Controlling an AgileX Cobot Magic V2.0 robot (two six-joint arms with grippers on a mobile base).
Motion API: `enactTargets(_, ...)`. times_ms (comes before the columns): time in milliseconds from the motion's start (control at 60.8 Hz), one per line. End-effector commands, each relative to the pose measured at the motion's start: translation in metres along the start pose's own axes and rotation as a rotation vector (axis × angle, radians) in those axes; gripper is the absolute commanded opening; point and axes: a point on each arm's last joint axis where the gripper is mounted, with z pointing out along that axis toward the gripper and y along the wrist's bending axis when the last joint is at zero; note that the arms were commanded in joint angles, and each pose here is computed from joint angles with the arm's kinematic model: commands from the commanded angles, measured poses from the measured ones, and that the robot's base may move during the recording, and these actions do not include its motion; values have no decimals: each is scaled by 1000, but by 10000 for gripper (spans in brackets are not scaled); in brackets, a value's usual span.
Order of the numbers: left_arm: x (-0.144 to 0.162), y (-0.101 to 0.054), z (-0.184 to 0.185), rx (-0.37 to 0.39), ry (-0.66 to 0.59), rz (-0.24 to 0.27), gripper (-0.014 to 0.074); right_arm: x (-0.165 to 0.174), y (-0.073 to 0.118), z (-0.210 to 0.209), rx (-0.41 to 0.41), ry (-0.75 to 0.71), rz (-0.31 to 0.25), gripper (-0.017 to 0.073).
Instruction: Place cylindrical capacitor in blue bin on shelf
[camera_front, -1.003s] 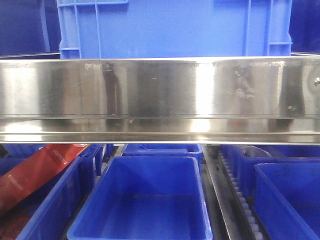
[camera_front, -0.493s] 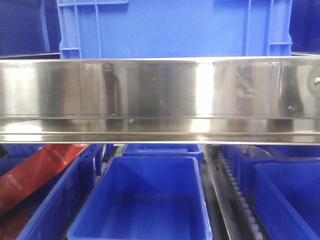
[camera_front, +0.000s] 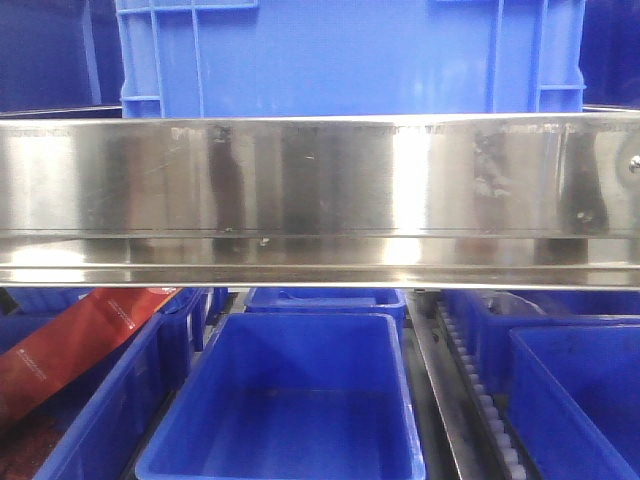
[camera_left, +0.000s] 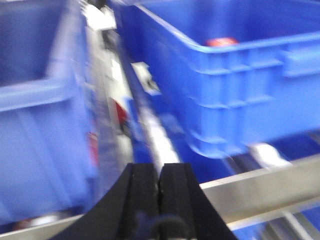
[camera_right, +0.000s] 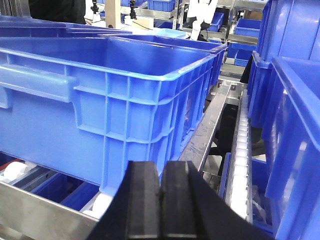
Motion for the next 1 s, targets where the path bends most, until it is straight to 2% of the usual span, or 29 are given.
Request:
enactTargets(0, 15, 2, -6, -59, -83, -10, -111, -2, -1, -1, 12, -26, -9, -162)
enactTargets(99, 47, 3, -6, -119, -122, -20, -111, -2, -1, -1, 12, -26, -9, -162)
enactTargets(230, 84, 2, -6, -186, -238, -21, -111, -2, -1, -1, 12, -26, -9, -162)
enactTargets(362, 121, 1, 1, -217, -341, -15, -111, -2, -1, -1, 12, -26, -9, -162)
enactTargets(559, 167, 1, 26, -216, -286, -30, -111, -2, -1, -1, 12, -28, -9, -162)
enactTargets(625, 166, 1, 26, -221, -322, -30, -111, -2, -1, -1, 12, -28, -9, -162)
enactTargets(658, 169, 1, 27, -215, -281, -34, -111, -2, -1, -1, 12, -28, -9, -162)
enactTargets(740, 171, 1, 28, -213, -268, -36, -111, -2, -1, -1, 12, -28, -9, -162)
enactTargets(986, 170, 1, 28, -214, -274, -35, -111, -2, -1, -1, 12, -28, -9, -162)
